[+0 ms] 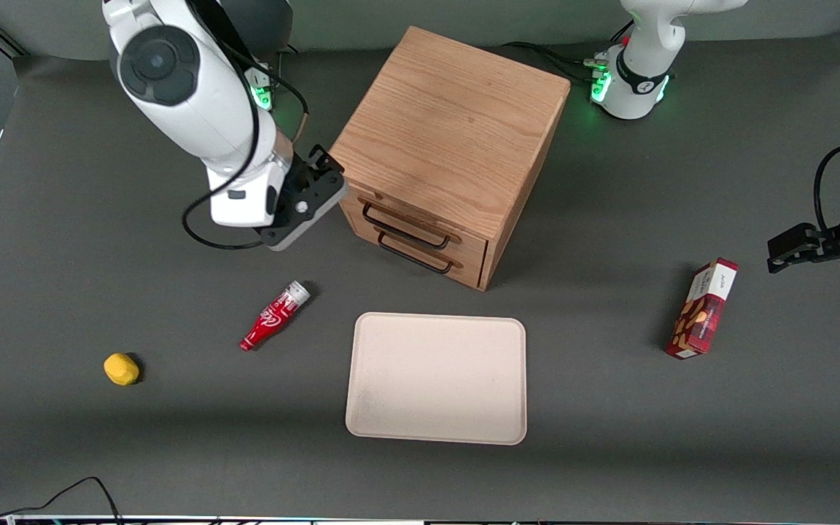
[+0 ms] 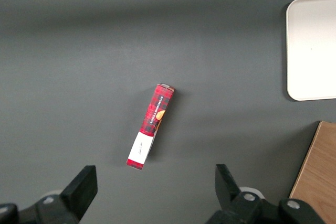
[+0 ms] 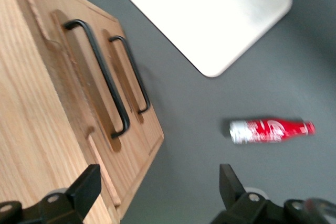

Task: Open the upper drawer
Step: 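Move the right gripper to the upper drawer's black handle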

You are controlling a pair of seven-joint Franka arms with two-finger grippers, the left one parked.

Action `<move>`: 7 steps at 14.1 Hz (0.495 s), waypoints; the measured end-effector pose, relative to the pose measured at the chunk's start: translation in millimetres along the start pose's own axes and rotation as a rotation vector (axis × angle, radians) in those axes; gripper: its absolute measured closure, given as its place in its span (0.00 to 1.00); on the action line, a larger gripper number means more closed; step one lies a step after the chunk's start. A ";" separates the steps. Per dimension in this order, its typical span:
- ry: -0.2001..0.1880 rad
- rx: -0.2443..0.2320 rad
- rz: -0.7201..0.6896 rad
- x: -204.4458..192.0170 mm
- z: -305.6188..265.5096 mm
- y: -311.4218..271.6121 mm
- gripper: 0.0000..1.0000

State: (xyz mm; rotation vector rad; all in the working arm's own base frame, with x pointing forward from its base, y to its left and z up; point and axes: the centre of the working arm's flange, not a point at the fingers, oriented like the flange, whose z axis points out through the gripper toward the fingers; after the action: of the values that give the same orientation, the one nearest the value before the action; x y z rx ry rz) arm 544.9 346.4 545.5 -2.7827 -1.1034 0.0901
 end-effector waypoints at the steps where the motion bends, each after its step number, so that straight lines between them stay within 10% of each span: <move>1: -0.001 0.018 -0.027 4.4 7.2 -0.9 0.00; 7: 0.032 0.101 -0.190 39.1 69.4 1.0 0.00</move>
State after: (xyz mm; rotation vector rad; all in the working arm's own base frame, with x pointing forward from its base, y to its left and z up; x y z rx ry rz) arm 566.5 380.4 476.7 -2.5681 -1.3104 0.0775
